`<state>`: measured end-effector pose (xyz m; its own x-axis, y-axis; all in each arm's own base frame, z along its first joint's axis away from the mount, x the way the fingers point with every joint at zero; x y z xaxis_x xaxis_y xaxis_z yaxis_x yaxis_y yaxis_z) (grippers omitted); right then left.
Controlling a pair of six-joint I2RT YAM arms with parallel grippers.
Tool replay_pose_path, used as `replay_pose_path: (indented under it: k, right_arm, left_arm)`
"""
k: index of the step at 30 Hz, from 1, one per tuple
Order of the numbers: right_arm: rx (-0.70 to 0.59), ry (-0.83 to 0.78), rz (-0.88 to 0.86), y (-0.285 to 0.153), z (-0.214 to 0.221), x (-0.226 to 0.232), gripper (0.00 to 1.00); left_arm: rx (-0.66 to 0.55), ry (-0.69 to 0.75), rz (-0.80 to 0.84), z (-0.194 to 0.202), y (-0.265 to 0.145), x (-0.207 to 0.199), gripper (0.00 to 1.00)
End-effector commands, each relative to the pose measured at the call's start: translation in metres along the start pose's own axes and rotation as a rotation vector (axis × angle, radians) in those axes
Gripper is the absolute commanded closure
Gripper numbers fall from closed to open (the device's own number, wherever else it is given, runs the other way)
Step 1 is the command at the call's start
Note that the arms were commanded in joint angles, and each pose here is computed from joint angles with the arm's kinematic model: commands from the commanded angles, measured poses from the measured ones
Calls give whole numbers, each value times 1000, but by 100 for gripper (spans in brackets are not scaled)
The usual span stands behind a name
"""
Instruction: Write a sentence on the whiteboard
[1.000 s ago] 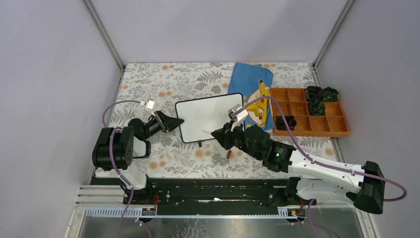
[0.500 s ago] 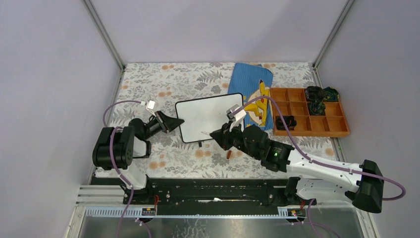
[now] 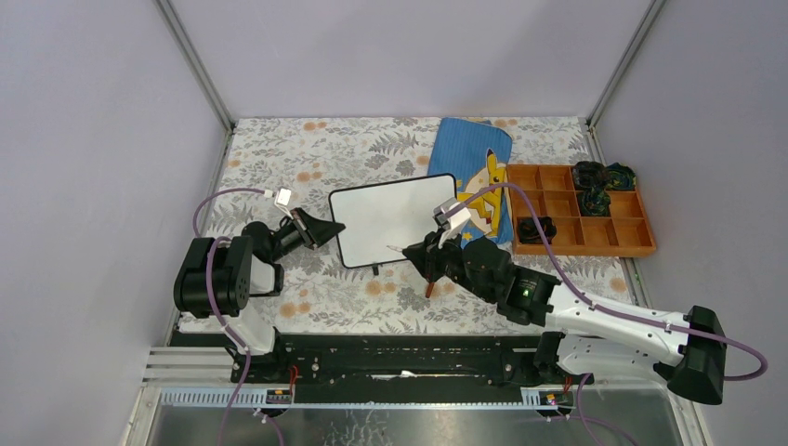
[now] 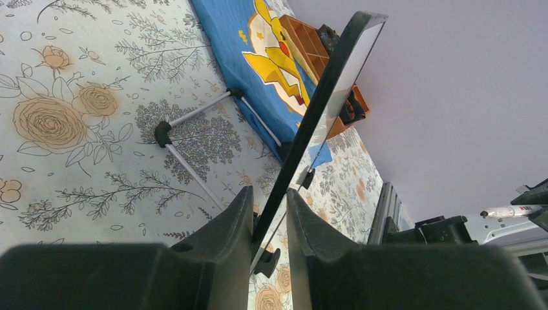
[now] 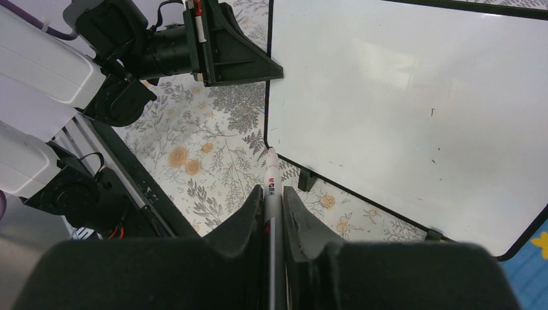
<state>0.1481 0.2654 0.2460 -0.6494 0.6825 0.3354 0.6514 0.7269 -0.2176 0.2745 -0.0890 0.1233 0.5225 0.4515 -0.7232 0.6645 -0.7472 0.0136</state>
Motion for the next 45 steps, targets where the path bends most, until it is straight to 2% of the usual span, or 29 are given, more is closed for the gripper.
replay_pose_path:
  k: [1, 11, 20, 26, 33, 45]
  right_arm:
    - [-46, -6, 12, -2, -10, -1, 100]
    - [-47, -23, 29, 5, -9, -2, 100]
    - [-108, -176, 210, 34, -7, -2, 100]
    - [-134, -194, 208, 58, -5, 8, 100]
    - [-226, -179, 195, 83, -17, 21, 100]
    - [-241, -202, 220, 126, -17, 35, 100]
  left_arm:
    - [-15, 48, 10, 0, 1, -1, 72]
    - [-17, 50, 4, 0, 1, 0, 77]
    - [-13, 51, 0, 0, 2, 1, 80]
    - [-7, 53, -4, 0, 2, 1, 82]
    - [-5, 54, -6, 0, 2, 2, 86]
    - [-7, 62, -6, 0, 2, 1, 94]
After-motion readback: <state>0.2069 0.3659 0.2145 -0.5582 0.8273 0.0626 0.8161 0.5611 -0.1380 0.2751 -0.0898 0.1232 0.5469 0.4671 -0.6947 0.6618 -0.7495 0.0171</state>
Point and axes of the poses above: each gripper's point midway between its finger pads, its own y axis out along the fingers, its own x axis along the line the jaws close on, z = x × y, the point moved 6 cm from there along -y, back along the fingers, and after that the axes turned 3 degrees about y, right-handed, at the moved point
